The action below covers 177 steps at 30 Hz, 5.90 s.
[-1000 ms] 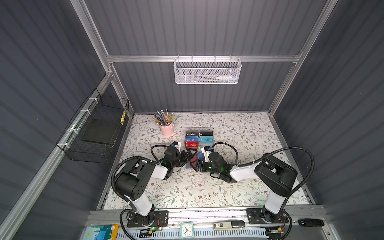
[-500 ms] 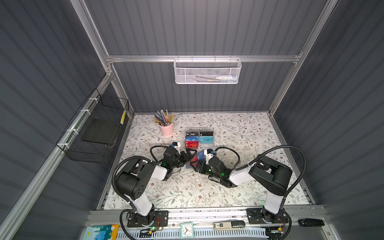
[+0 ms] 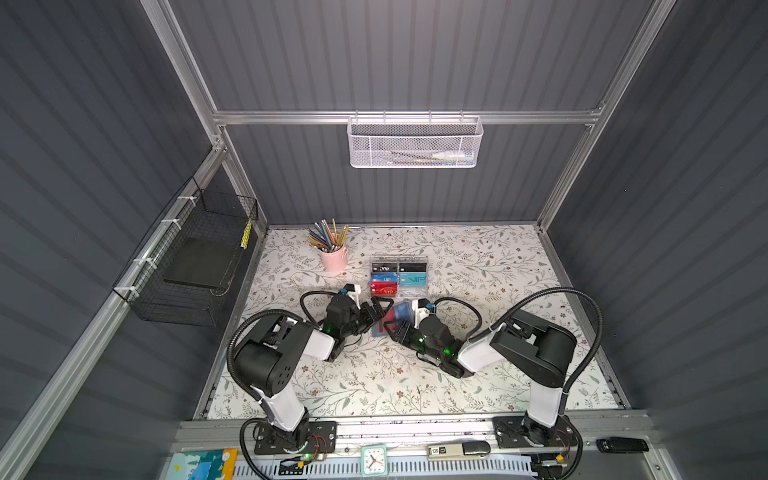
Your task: Take the credit cards out of the card holder
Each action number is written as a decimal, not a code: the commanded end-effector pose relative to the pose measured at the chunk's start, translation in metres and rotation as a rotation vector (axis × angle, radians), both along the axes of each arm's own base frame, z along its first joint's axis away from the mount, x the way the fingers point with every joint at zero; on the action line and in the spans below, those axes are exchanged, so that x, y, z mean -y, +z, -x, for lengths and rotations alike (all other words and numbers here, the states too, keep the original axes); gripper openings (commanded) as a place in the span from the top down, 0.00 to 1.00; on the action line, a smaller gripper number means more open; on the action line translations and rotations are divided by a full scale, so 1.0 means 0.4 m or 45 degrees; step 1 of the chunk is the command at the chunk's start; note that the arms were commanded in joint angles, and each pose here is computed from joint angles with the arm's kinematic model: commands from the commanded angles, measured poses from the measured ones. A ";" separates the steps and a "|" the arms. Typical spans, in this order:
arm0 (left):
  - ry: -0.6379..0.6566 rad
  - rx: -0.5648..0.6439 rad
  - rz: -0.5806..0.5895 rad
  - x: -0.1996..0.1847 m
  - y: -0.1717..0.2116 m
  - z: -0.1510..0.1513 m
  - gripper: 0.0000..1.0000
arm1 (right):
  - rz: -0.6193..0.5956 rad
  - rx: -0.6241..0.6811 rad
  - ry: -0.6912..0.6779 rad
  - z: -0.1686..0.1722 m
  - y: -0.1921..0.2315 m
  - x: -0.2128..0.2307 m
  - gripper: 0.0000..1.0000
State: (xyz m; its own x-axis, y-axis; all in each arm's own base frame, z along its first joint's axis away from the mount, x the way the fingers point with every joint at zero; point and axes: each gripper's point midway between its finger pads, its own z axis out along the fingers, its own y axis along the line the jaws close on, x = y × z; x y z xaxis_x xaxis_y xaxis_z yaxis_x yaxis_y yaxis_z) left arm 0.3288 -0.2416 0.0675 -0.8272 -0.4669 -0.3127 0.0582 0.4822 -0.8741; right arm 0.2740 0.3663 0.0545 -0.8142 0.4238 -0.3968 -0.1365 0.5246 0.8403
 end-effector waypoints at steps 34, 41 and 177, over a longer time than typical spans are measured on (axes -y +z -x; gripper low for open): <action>-0.002 -0.172 -0.058 -0.035 -0.094 0.053 0.00 | 0.143 -0.044 -0.139 0.006 -0.111 0.037 0.51; -0.001 -0.173 -0.050 -0.035 -0.098 0.053 0.00 | 0.141 -0.031 -0.153 0.005 -0.112 0.039 0.55; 0.004 -0.151 -0.052 -0.045 -0.046 0.027 0.00 | 0.303 -0.024 0.126 -0.010 -0.008 0.040 0.69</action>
State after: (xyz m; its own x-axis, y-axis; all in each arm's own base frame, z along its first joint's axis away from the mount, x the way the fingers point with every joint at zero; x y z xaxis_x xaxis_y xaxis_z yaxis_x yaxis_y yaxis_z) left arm 0.3238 -0.2290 0.0649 -0.8490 -0.4594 -0.2611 -0.0040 0.4996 -0.8662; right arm 0.2770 0.3517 0.0559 -0.8498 0.2117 -0.4827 -0.2093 0.7050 0.6777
